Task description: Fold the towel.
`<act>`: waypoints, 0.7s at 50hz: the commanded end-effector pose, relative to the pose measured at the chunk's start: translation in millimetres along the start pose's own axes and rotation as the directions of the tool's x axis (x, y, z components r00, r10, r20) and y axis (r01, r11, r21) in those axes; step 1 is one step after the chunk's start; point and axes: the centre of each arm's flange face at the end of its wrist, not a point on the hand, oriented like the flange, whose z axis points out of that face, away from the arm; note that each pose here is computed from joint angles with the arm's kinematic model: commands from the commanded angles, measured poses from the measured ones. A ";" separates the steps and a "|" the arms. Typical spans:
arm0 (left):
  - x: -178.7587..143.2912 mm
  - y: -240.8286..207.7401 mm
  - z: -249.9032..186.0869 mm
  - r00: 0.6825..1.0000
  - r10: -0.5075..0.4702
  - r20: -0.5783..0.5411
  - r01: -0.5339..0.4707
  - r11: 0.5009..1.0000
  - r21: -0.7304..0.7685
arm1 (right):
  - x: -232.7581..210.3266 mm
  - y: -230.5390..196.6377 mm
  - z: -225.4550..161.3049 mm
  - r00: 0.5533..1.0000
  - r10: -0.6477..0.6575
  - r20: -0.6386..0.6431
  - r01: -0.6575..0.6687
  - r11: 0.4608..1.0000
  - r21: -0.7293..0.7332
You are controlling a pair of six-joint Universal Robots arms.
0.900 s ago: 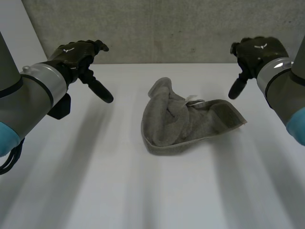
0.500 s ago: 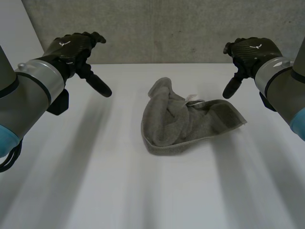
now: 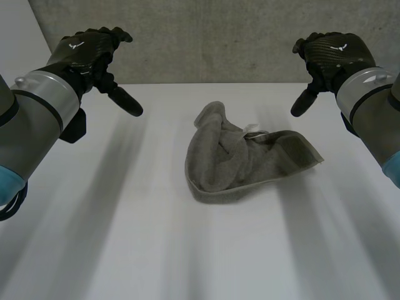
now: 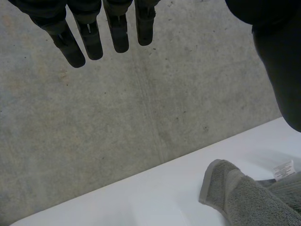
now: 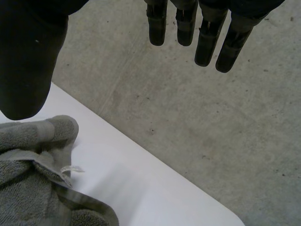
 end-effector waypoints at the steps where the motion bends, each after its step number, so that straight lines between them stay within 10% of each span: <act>1: 2.0 6.2 1.7 1.000 0.008 -0.012 -0.008 1.000 -0.018 | 2.6 -6.4 -0.9 1.000 -0.021 -0.013 0.022 0.999 0.028; 6: 6.4 30.6 9.5 0.995 0.083 -0.049 -0.087 0.993 -0.075 | 0.1 -4.4 -6.2 0.992 -0.126 0.013 0.126 0.992 0.009; 12: 23.8 81.4 24.5 0.954 0.244 -0.172 -0.262 0.961 -0.088 | -21.3 42.2 -32.8 0.875 -0.399 0.273 0.448 0.883 -0.144; 23: 69.1 160.8 33.9 0.734 0.454 -0.506 -0.509 0.860 0.033 | -46.6 135.9 -21.4 0.859 -0.394 0.326 0.461 0.874 -0.158; 35: 82.7 197.5 57.3 0.620 0.546 -0.563 -0.596 0.795 0.115 | -57.2 168.2 3.2 0.872 -0.418 0.257 0.449 0.890 -0.076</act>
